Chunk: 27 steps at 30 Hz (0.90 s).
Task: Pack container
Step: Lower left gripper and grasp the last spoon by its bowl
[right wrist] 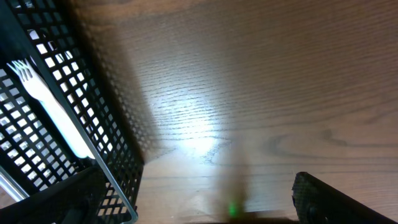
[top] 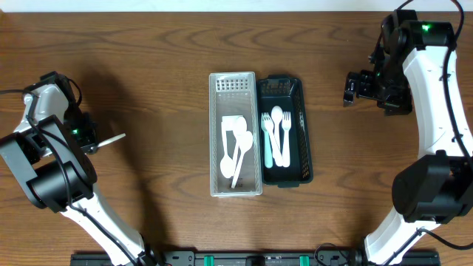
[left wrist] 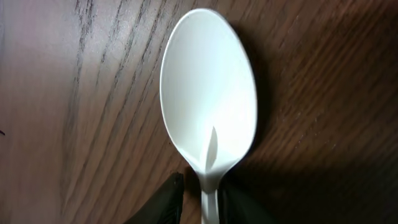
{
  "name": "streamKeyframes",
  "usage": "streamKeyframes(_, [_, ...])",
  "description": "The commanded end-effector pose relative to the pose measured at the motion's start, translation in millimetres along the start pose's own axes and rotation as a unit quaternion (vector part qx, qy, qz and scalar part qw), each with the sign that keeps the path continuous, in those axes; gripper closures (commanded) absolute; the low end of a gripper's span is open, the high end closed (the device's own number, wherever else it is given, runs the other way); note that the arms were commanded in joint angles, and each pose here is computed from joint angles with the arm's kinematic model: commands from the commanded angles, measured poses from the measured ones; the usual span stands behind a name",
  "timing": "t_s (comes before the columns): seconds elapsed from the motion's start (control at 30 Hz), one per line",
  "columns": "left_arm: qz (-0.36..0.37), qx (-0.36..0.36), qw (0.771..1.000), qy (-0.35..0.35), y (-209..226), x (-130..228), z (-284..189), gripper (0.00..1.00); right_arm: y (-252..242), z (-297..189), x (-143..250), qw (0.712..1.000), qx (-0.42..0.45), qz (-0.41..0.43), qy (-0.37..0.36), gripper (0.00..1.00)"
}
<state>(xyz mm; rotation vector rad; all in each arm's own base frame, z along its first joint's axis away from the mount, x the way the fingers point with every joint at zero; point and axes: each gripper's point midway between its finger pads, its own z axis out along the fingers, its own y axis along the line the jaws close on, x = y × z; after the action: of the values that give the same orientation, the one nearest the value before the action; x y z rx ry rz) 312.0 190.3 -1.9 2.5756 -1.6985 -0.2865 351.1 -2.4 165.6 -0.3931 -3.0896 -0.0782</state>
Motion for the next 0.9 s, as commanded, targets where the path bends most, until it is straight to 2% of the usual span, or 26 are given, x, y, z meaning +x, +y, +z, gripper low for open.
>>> streamKeyframes(0.0, [0.005, -0.027, 1.000, -0.002, 9.4, 1.5, 15.2, 0.75, -3.8, 1.9, -1.0, 1.000, 0.002, 0.010, 0.003, 0.01])
streamKeyframes(0.13, [0.006, -0.028, 1.000, -0.002, 9.6, 1.6, 15.3, 0.76, -3.8, 1.9, -0.9, 1.000, 0.002, 0.010, 0.003, 0.01])
streamKeyframes(0.27, [0.019, -0.027, 0.999, -0.002, 9.2, 1.4, 15.2, 0.81, -3.8, 1.9, -0.7, 1.000, 0.002, 0.008, 0.003, 0.01])
streamKeyframes(0.43, [0.032, -0.026, 0.999, -0.002, 8.6, 1.4, 15.3, 0.81, -3.8, 1.9, -0.7, 1.000, 0.002, 0.006, 0.003, 0.01])
streamKeyframes(0.47, [0.032, -0.026, 0.999, -0.002, 8.8, 1.4, 15.2, 0.89, -3.8, 1.9, -0.7, 1.000, 0.002, 0.005, 0.003, 0.01])
streamKeyframes(0.53, [0.032, -0.027, 0.999, -0.002, 9.5, 1.4, 15.1, 0.94, -3.8, 1.9, -0.7, 1.000, 0.002, 0.005, 0.003, 0.01])
streamKeyframes(0.73, [0.033, -0.029, 0.999, -0.002, 10.4, 1.5, 15.1, 0.94, -3.8, 1.9, -0.7, 1.000, 0.002, 0.005, 0.003, 0.01])
streamKeyframes(0.87, [0.075, -0.029, 0.997, 0.001, 10.2, 1.9, 15.1, 0.94, -3.8, 1.9, -0.7, 1.000, 0.002, 0.005, 0.003, 0.01])
